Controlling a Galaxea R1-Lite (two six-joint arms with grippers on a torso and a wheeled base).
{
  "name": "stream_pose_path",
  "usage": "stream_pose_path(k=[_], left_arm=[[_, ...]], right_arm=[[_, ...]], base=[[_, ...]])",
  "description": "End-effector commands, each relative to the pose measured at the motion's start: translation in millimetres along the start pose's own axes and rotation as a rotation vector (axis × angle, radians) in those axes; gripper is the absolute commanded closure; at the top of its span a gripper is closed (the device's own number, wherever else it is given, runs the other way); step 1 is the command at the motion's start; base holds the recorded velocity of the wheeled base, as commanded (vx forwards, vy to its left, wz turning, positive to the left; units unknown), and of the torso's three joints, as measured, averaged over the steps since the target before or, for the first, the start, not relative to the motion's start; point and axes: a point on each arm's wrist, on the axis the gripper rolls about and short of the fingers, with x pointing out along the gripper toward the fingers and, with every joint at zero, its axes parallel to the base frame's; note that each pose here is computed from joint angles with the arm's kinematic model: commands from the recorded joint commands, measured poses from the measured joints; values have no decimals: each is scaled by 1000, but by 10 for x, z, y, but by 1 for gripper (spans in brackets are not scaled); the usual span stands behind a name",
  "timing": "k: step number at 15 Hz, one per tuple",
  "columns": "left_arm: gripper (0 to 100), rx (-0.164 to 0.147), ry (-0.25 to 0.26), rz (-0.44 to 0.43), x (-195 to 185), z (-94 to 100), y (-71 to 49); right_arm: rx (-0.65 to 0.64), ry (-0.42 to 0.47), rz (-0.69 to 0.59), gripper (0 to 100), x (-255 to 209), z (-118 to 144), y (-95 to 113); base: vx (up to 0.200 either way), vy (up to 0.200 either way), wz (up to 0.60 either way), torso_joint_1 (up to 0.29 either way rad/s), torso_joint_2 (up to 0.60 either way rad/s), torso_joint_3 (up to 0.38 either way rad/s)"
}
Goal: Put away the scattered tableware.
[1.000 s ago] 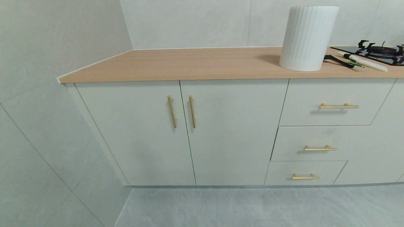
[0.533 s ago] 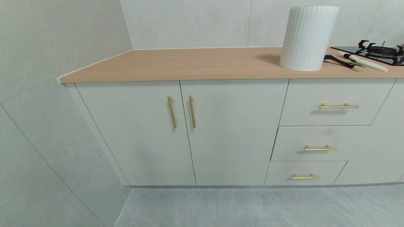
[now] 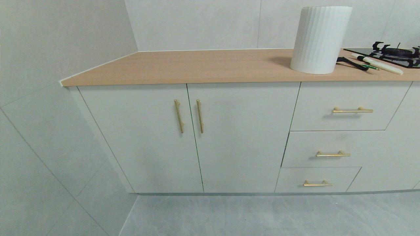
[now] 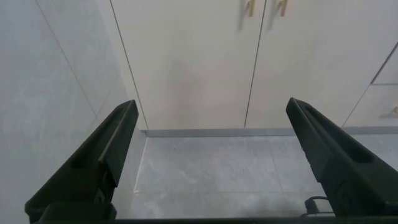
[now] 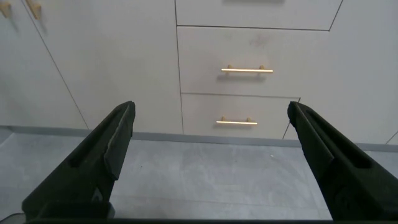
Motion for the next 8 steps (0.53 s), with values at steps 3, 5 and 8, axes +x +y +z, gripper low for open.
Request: stream_pose_path(k=[3,5,8], left_arm=[[0,-5,2,0,1,0,0],[0,-7,2,4,1,-1,1],[0,-7,2,4,1,-1,1]], right_arm=[[5,1,0,0,1,1,0],[8,1,0,0,1,1,0],[8,1,1,0,1,1,0]], base=[[0,0,0,0,0,0],[0,0,0,0,0,0],[0,0,0,0,0,0]])
